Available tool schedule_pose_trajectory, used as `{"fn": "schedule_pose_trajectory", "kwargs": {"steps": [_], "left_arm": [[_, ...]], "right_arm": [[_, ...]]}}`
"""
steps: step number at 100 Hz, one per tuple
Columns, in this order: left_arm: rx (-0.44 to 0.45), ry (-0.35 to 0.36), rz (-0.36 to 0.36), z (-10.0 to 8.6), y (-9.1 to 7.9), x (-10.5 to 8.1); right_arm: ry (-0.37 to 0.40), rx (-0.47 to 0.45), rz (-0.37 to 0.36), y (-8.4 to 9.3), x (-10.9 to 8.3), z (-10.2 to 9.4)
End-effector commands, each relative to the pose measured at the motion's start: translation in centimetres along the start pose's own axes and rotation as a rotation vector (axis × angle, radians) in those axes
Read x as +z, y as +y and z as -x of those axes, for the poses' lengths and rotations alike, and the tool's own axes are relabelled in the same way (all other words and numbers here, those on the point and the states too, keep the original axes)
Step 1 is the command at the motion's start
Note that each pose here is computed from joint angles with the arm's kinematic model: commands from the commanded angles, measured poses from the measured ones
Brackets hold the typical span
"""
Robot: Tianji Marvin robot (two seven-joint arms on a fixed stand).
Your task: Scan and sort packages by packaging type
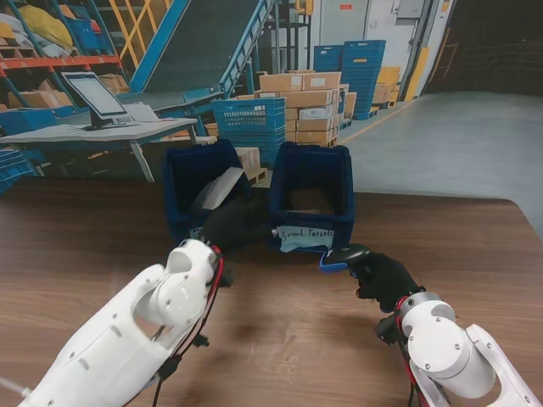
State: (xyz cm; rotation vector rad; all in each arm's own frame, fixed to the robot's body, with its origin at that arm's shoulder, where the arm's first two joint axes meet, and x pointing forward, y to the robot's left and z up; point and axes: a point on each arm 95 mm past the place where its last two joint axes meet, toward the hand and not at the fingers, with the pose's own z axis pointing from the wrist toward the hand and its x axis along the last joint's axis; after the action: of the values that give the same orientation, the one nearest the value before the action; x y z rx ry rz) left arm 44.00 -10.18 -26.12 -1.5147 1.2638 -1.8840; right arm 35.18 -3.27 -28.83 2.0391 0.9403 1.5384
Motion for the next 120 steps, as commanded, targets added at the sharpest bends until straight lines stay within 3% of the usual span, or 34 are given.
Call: {"fn": "schedule_pose_trajectory", "kwargs": {"steps": [1,47,74,120], "left_arm": [[0.003,-0.008,0.055,0.7,1.0,-1.1],[-0.037,0.015,0.104,4.3,2.3,-5.3],[-0.017,0.078,0.156,4.7,2.6,-7.6],[-0.025,0.126,0.194,4.6,2.9,-8.7]], "right_arm": [[-0.011,-0.006,-0.008,0.2,0.2,0.0],[-0.069,-0.050,-0.008,0.8,3.5,1.4],[-0.096,-0.100,0.004,1.5,6.1,2.7],[-0.141,-0.171,0.059,2.1,8.3,5.8]]}}
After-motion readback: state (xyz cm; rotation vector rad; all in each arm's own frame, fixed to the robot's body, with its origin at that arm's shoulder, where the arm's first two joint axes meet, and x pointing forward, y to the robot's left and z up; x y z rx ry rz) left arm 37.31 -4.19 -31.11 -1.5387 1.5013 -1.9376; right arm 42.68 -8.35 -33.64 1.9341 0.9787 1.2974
